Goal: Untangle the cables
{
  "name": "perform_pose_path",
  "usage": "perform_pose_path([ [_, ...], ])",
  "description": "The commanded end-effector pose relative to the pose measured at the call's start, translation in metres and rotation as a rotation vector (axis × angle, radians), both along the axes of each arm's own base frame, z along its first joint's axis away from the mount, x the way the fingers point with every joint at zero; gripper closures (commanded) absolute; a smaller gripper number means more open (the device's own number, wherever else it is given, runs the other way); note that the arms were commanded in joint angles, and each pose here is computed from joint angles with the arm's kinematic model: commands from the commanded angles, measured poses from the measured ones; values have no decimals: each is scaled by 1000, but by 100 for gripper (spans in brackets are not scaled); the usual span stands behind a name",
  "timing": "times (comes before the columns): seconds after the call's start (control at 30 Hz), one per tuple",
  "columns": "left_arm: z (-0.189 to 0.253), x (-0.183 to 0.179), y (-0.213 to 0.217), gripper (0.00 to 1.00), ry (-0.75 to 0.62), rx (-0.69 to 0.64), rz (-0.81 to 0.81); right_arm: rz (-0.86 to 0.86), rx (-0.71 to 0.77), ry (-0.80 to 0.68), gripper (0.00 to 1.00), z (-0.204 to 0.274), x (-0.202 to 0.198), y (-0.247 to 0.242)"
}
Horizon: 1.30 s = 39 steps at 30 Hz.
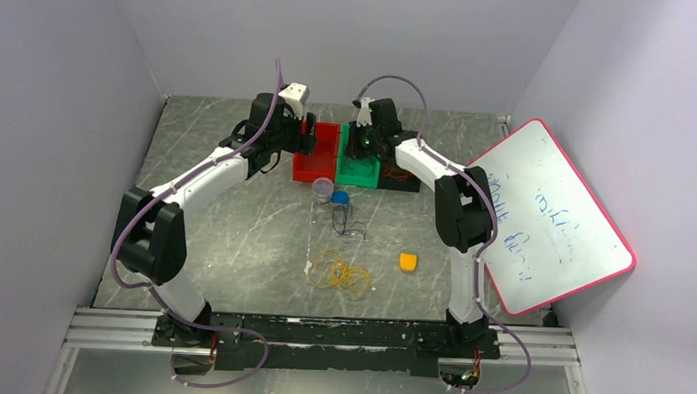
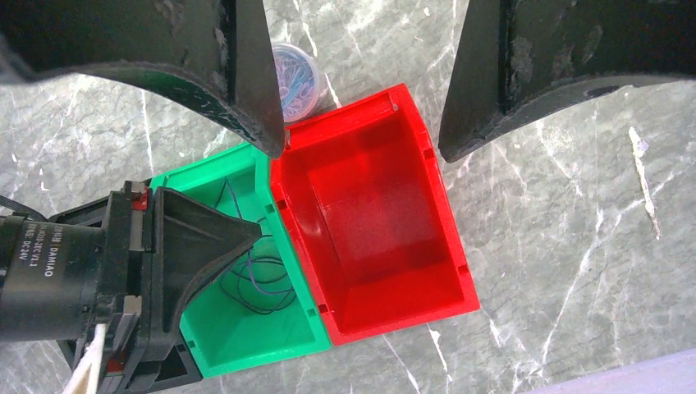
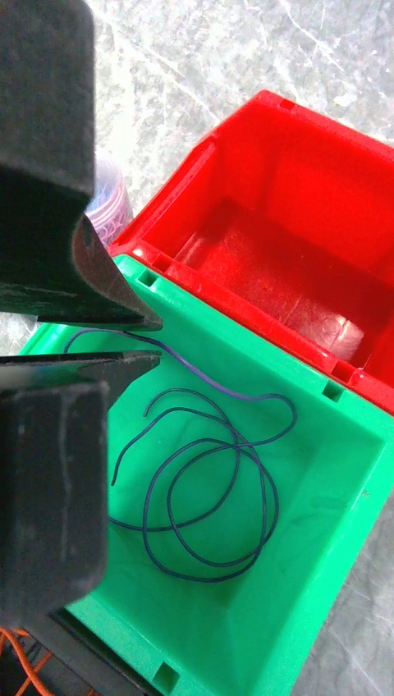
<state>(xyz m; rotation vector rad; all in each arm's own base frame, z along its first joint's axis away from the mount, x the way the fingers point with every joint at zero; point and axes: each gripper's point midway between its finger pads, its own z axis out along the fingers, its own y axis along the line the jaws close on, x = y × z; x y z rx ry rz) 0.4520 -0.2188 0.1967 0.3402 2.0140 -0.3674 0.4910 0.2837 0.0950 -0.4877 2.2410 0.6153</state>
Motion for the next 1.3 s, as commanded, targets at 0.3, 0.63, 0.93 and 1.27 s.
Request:
perform_pose_path([
  [0.3, 10, 4, 0, 26, -29, -2, -12, -95, -88, 4, 99, -22, 18, -16],
  [0.63, 6, 5, -4, 27, -15, -11, -28, -196, -239, -2, 100, -37, 31, -41],
  [0.93, 5, 5, -3, 27, -14, -6, -27, -191, -343, -2, 100, -51, 33, -37],
  [1.27, 6, 5, -2, 27, -17, -1, -21, -157, -397, 34, 100, -73, 29, -28],
])
